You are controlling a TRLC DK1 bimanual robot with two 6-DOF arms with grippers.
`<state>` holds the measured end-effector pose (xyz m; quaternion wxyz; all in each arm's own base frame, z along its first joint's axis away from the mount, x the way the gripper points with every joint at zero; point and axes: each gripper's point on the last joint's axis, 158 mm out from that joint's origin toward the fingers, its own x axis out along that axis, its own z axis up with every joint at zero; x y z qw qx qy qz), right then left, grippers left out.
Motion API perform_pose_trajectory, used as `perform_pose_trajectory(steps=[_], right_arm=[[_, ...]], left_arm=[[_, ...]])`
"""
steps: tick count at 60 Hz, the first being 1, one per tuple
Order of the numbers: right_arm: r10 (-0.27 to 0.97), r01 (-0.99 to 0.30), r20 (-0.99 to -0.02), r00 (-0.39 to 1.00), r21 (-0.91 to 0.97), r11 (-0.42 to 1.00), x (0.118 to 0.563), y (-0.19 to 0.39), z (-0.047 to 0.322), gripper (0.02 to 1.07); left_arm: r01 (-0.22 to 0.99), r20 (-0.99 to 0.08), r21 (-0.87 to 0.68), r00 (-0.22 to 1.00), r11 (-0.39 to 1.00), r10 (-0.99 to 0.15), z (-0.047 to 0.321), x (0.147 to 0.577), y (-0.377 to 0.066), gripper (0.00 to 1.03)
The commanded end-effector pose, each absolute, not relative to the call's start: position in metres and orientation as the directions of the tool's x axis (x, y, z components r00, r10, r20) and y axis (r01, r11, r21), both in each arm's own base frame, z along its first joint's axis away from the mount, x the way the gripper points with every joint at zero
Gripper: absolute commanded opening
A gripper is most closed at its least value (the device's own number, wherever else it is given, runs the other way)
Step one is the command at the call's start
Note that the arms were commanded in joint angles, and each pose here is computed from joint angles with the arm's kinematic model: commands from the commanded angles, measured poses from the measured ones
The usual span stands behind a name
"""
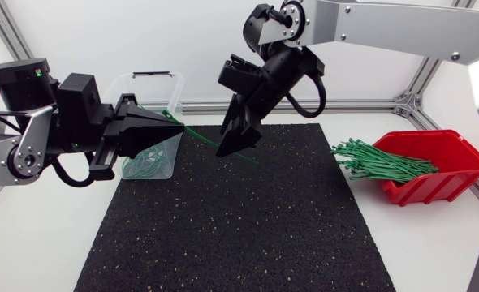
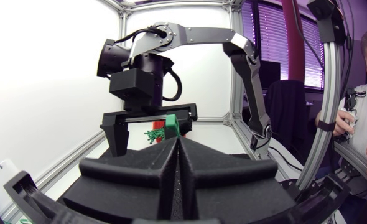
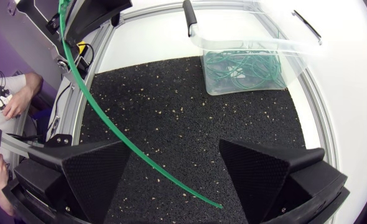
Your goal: Take a green cable tie from the red box, thread the tail through the head to close it, then place it in the transparent bin on the left.
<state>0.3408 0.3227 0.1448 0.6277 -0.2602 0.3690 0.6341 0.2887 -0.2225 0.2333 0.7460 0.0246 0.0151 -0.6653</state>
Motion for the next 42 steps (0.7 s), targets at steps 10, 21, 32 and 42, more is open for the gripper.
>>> perform_pose_trajectory(steps=[10, 21, 32, 42], right_arm=[[0.583, -0.99, -0.811, 0.042, 0.044, 0.132, 0.337, 0.31, 0.152, 1.04], [0.562, -0.977, -0.805, 0.19, -0.1, 0.187, 0.33, 0.32, 0.161, 1.04], [0.552, -0.956, -0.787, 0.277, -0.168, 0.24, 0.327, 0.338, 0.156, 1.03], [0.545, -0.935, -0.768, 0.337, -0.207, 0.287, 0.319, 0.353, 0.152, 0.93]], left_arm=[[0.979, -0.127, 0.022, 0.205, 0.204, -0.97, 0.207, 0.294, -0.216, 0.03], [0.969, -0.22, 0.011, 0.242, 0.246, -0.945, 0.197, 0.297, -0.215, 0.03], [0.955, -0.272, -0.015, 0.282, 0.298, -0.92, 0.195, 0.303, -0.212, 0.03], [0.943, -0.266, -0.034, 0.311, 0.332, -0.912, 0.205, 0.309, -0.206, 0.03]])
